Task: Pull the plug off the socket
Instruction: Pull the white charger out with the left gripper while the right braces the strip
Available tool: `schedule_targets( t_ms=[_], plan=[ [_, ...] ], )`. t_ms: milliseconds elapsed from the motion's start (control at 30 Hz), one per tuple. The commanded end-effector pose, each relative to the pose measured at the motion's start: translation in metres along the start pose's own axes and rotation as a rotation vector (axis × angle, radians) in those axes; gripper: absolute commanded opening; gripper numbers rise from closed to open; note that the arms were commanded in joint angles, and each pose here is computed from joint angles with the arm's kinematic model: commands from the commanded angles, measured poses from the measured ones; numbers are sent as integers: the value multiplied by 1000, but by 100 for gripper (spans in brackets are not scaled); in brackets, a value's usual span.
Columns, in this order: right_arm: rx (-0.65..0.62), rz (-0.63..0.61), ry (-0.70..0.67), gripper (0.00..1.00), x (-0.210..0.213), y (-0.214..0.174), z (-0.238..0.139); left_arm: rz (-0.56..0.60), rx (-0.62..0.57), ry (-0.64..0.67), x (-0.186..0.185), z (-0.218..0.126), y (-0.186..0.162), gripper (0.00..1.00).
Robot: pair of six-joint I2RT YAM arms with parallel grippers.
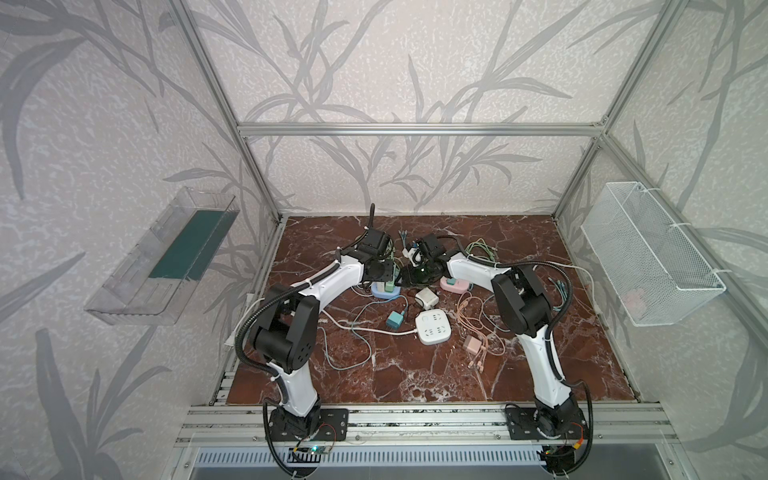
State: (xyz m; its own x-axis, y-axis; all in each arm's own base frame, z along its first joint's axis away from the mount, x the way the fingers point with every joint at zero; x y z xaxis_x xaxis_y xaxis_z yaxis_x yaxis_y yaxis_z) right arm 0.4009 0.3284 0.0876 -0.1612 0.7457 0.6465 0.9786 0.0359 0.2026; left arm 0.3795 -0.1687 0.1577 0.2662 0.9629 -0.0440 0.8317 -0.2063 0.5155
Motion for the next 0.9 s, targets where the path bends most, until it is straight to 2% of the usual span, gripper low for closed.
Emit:
schedule_targets(
  t_ms=[0,100,233,400,600,733,867],
  plan=[
    [54,28,-16,55,-4,-16,12,-5,7,-112,-28,9,4,6],
    [59,17,-62,52,-6,-16,10,-21,-5,-126,-29,8,5,6],
    [105,-28,-240,50,-18,-21,8,-10,-25,-94,-25,-1,8,6],
    [159,-66,-378,50,-33,-26,5,14,-91,-86,-24,-19,18,6],
    [181,-71,-402,49,-39,-29,8,-4,-148,-156,-30,-30,26,6],
    [190,-85,-436,49,-44,-31,8,-15,-159,-141,-24,-33,25,6],
    [202,-82,-449,49,-48,-33,11,33,-155,-125,-24,-38,25,6]
  ],
)
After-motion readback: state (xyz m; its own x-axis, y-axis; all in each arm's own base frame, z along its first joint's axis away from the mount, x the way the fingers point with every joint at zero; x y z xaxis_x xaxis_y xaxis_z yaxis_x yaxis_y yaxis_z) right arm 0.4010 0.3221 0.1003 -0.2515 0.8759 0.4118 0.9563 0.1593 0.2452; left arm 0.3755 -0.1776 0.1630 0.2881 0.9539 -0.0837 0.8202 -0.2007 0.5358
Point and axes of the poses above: each gripper's point midway between its finger pads, its own z axis out along the fingers, its own x axis along the line the jaws close on, y = z × x, the point moved 7 cm from there along -z, back along the fingers, and after that the axes turned 10 degrees about z, right-handed, at the moved point
